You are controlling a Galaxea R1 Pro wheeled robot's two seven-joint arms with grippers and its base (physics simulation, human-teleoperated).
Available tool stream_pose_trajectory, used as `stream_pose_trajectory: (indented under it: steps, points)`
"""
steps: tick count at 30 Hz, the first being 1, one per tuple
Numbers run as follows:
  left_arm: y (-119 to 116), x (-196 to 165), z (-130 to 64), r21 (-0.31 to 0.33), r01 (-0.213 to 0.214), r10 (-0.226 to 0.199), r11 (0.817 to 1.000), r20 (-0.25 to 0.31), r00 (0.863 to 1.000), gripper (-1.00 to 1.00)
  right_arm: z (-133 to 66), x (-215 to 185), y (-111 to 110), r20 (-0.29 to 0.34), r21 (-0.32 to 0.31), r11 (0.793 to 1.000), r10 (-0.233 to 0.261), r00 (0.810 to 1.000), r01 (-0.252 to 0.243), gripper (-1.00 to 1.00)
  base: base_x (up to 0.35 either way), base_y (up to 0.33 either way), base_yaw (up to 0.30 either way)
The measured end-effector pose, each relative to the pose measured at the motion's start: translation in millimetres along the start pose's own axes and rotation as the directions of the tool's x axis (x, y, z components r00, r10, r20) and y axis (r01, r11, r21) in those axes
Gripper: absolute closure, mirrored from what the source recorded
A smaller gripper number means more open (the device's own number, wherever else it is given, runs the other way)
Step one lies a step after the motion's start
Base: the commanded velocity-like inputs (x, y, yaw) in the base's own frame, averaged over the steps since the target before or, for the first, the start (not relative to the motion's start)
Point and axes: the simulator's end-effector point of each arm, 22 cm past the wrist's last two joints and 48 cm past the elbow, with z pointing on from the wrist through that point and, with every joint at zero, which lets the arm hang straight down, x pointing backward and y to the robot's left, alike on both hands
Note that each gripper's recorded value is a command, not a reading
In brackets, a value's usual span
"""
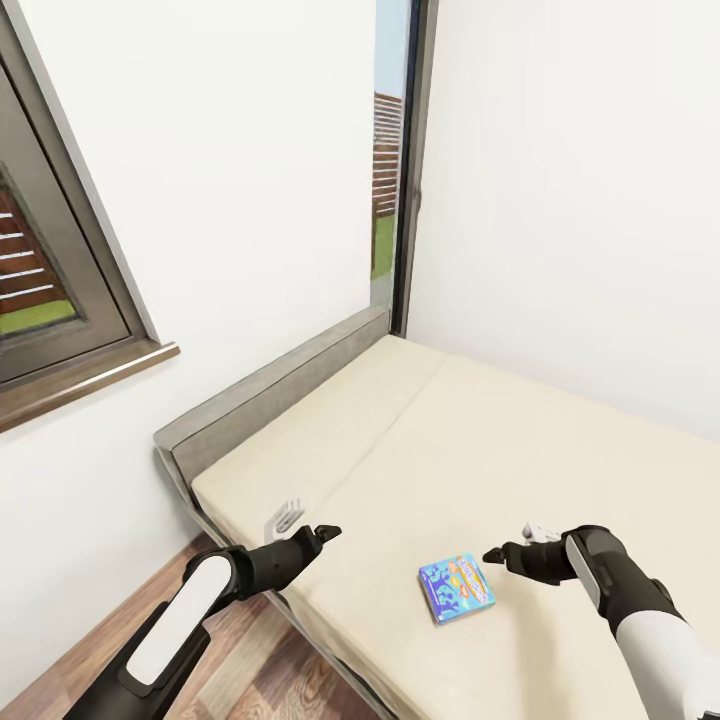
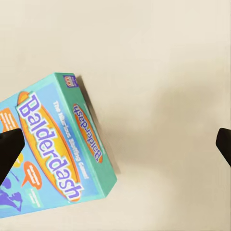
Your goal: Put all the toys in the child's room - the three board games (two on the bed and one on the table), the two jigsaw puzzles on the table, and the tennis ball on the table - inside the toy box on the table in the child's room.
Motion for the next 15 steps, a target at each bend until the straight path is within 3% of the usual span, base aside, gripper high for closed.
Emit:
stream_pose_trajectory:
  steps: [15]
  points:
    - [13,6,10.7,-0.001,0.0,0.0,1.0,0.0,1.0,-1.0,16.3,8,-5,-0.002,-0.007,1.0,-0.001,1.0,0.0,-1.0,0.0,0.0,0.0]
